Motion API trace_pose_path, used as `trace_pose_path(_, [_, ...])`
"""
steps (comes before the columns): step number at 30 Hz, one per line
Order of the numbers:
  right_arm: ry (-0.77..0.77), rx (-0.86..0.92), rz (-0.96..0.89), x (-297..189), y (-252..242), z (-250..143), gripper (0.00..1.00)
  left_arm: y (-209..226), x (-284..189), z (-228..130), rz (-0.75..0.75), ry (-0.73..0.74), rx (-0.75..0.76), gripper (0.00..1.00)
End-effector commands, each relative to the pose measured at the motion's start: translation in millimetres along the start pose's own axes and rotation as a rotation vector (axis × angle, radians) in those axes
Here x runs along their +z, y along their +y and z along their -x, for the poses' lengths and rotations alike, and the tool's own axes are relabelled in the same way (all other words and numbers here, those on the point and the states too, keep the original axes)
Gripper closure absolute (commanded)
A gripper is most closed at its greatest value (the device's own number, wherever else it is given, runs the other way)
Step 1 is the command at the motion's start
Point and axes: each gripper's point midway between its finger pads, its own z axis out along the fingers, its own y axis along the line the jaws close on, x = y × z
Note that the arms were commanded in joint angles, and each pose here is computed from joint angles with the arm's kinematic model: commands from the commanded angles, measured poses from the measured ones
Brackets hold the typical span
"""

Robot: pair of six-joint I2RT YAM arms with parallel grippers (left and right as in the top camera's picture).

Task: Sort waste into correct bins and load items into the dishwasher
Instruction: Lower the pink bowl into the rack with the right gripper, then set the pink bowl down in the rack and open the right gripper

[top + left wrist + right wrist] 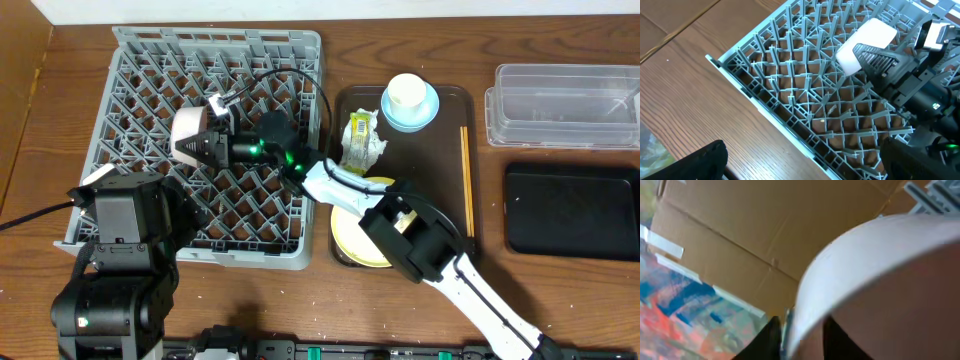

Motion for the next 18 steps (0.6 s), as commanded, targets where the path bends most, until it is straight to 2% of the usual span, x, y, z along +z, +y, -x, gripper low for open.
trace_pose_path(1, [0.022, -0.031, 0.003, -11.5, -0.7, 23.4, 0.65, 2.3, -2.6, 3.2, 0.007, -0.012, -0.018, 0.02])
trace_pose_path(4, [0.043, -0.03, -0.009, -17.1, 5.0, 36.3, 0.62, 2.2, -2.6, 3.1, 0.007, -0.011, -0.018, 0.02])
trace_pose_path(9, [0.054, -0.05, -0.078, -31.8, 20.6, 62.9, 0.61, 2.3, -2.6, 3.2, 0.007, -0.012, -0.018, 0.02])
trace_pose_path(12, [0.061, -0.019, -0.231, -61.7, 32.0, 91.1, 0.6, 2.2, -2.6, 3.1, 0.007, -0.011, -0.018, 0.02])
trace_pose_path(18, [0.086, -0.026, -0.452, -113.8, 49.4, 110.4, 0.6, 2.2, -2.6, 3.1, 0.007, -0.011, -0.018, 0.02])
